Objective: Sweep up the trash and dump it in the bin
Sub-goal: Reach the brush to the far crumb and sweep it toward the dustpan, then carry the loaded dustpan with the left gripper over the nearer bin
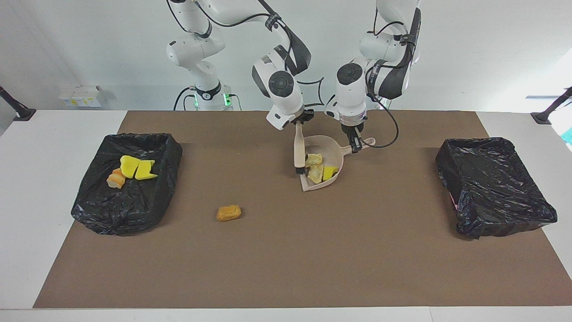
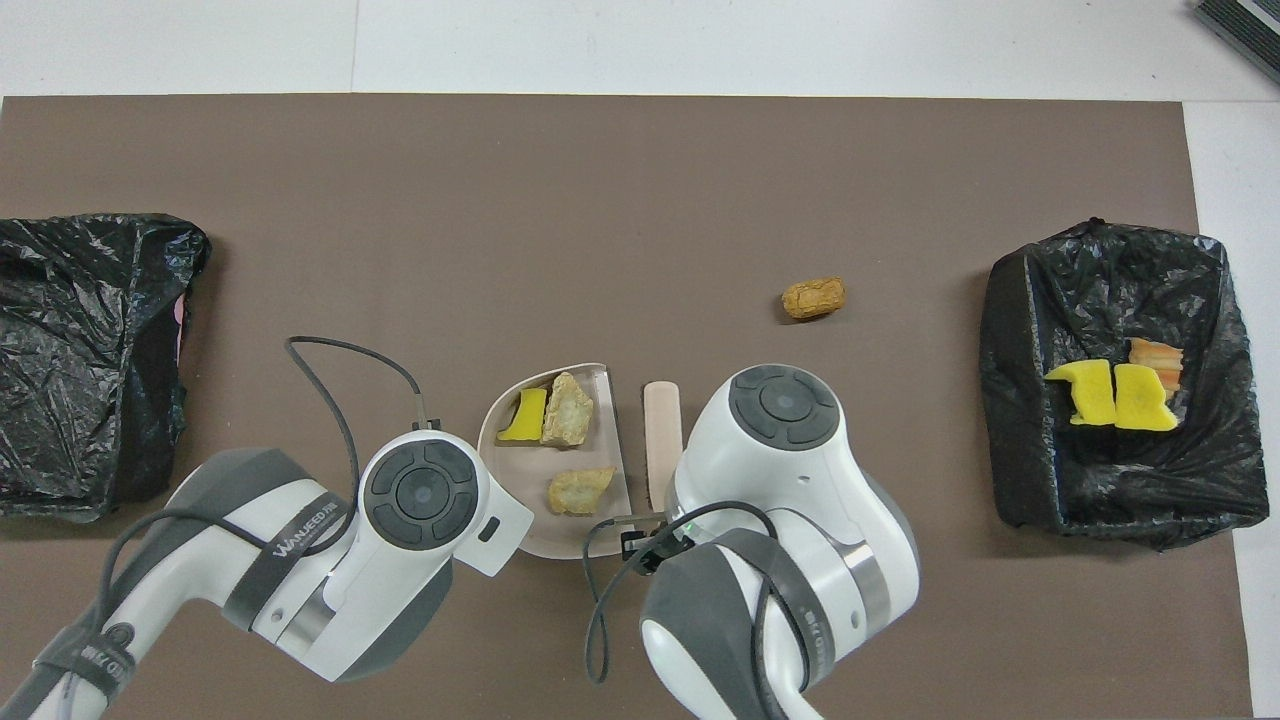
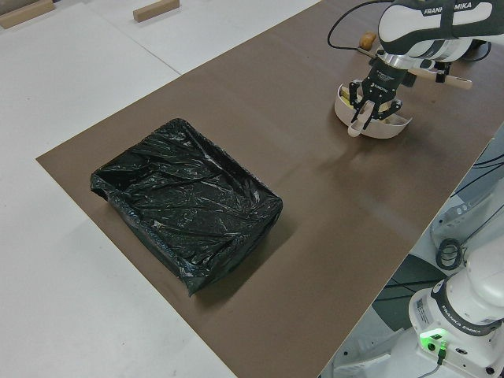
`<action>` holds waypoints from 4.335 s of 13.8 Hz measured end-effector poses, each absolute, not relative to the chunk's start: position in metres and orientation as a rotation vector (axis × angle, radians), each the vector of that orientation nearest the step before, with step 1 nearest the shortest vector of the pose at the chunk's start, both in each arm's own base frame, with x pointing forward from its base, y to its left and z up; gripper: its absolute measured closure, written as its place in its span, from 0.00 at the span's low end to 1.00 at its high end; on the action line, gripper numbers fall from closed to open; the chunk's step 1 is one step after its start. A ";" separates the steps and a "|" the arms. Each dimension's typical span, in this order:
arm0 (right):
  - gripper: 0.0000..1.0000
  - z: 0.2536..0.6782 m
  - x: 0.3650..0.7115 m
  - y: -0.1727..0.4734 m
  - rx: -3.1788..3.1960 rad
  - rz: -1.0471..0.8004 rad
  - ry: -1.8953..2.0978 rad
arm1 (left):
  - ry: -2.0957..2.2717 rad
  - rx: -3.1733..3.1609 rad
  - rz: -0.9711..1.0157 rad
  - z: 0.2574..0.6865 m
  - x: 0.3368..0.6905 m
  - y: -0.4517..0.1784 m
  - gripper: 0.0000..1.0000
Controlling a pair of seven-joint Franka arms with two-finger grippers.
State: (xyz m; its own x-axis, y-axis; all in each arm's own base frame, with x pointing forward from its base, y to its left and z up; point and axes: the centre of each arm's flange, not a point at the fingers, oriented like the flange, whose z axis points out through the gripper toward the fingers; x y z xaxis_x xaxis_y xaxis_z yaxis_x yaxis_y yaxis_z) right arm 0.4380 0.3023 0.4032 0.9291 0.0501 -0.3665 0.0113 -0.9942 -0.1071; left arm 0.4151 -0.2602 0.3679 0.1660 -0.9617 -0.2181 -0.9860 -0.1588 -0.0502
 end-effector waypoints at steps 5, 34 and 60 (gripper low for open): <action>0.74 0.396 0.476 0.236 -3.136 0.488 0.015 | 1.750 -2.377 0.178 0.368 0.415 -0.261 0.69; 0.74 0.316 0.483 0.337 -3.165 0.538 -0.577 | 1.680 -2.443 0.171 0.367 0.415 -0.261 0.69; 0.74 0.381 0.382 0.402 -3.098 0.746 -0.035 | 2.050 -2.162 0.134 0.462 0.513 -0.055 0.69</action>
